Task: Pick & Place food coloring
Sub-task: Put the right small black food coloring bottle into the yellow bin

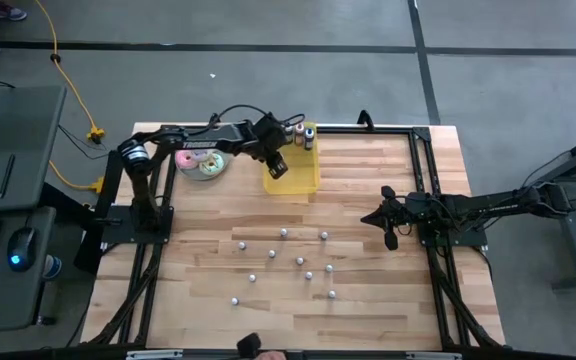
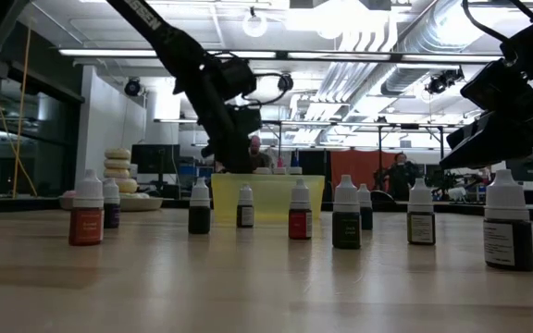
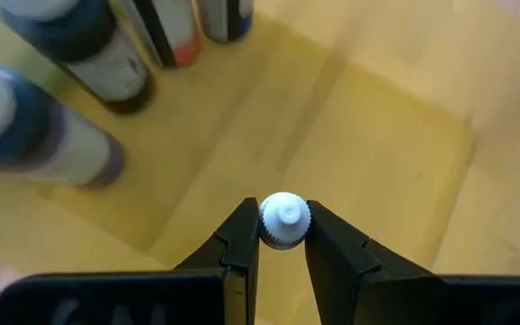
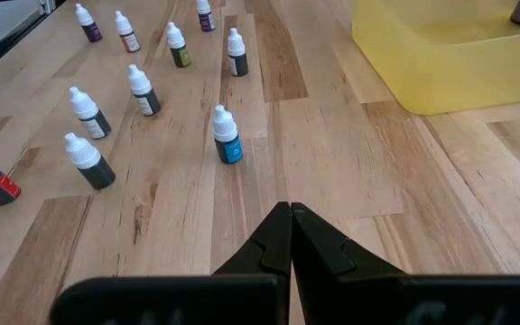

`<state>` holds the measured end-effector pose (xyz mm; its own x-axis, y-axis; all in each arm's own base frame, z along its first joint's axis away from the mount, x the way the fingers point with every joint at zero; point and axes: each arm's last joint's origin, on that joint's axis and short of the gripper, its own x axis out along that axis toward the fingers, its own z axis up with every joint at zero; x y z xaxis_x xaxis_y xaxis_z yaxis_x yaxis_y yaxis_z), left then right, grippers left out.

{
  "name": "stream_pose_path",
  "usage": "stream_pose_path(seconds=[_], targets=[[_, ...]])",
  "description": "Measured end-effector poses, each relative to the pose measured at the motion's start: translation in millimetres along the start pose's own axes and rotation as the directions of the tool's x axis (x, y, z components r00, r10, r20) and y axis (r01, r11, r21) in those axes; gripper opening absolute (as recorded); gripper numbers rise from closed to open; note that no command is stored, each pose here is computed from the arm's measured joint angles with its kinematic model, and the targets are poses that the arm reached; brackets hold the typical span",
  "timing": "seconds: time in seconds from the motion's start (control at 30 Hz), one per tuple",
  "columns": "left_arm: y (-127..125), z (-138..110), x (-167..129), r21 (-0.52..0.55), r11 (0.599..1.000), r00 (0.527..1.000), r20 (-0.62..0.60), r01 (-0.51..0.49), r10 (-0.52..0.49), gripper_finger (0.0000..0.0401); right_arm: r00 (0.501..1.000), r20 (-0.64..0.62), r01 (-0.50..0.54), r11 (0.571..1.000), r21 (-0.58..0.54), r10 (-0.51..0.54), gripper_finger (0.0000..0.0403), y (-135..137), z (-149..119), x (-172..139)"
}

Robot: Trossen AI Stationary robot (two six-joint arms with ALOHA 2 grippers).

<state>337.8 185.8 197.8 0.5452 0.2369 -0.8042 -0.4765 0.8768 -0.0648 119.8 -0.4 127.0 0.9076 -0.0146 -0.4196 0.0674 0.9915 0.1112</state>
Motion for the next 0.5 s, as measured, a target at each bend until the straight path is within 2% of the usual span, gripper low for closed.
stream_pose_path(seconds=[0.5], targets=[[-2.6,-1.4,20.3,0.103,0.991,0.996,0.015,0.086,-0.088,0.0062,1.000,0.000,0.000,1.000,0.000,0.000,0.0000,0.0,0.1,0.0]])
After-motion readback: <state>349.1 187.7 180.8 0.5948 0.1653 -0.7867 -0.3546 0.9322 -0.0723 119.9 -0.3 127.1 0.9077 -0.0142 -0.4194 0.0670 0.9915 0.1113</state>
